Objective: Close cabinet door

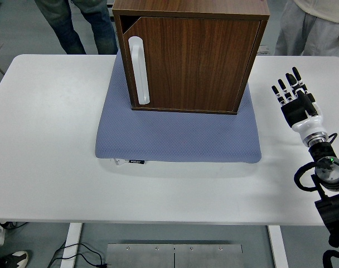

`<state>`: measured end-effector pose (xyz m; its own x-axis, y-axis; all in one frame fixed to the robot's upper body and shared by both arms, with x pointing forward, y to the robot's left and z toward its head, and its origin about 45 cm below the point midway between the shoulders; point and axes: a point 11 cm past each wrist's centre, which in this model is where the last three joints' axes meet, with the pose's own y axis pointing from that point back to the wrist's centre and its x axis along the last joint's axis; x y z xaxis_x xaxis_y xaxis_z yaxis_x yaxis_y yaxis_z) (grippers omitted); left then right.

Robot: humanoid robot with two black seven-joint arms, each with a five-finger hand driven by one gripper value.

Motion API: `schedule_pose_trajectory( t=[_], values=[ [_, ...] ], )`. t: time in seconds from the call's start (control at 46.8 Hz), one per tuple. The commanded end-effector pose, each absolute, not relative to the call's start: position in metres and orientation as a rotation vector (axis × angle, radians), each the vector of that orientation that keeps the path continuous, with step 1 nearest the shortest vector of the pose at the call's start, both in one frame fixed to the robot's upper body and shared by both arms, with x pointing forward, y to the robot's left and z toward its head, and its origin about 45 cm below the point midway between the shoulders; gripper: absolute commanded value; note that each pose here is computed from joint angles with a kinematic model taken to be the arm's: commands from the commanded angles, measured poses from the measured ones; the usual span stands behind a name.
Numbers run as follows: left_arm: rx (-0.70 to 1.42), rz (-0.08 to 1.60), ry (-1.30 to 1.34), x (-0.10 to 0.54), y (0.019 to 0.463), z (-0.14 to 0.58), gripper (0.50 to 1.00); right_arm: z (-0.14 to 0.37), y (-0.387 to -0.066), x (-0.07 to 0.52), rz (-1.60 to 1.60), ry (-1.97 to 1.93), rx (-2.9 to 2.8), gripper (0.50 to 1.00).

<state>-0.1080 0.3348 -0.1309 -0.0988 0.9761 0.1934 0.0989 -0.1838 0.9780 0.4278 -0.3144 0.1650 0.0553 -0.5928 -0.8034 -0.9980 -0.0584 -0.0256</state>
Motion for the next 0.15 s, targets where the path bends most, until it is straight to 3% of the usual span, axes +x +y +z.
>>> schedule_pose_trajectory(
  t=[0.0,0.128],
  values=[
    [1.364,1.389,1.261,-0.1080,0.3348,-0.1309,1.000,0.1651,-0.3148,0.4274,0.845,1.595,-1.710,1.000],
    [1.364,1.389,1.261,-0.1080,0.3348,-0.1309,1.000,0.1641,-0.3139,0.4270,0.851,1.591,-1.703,1.000]
  ],
)
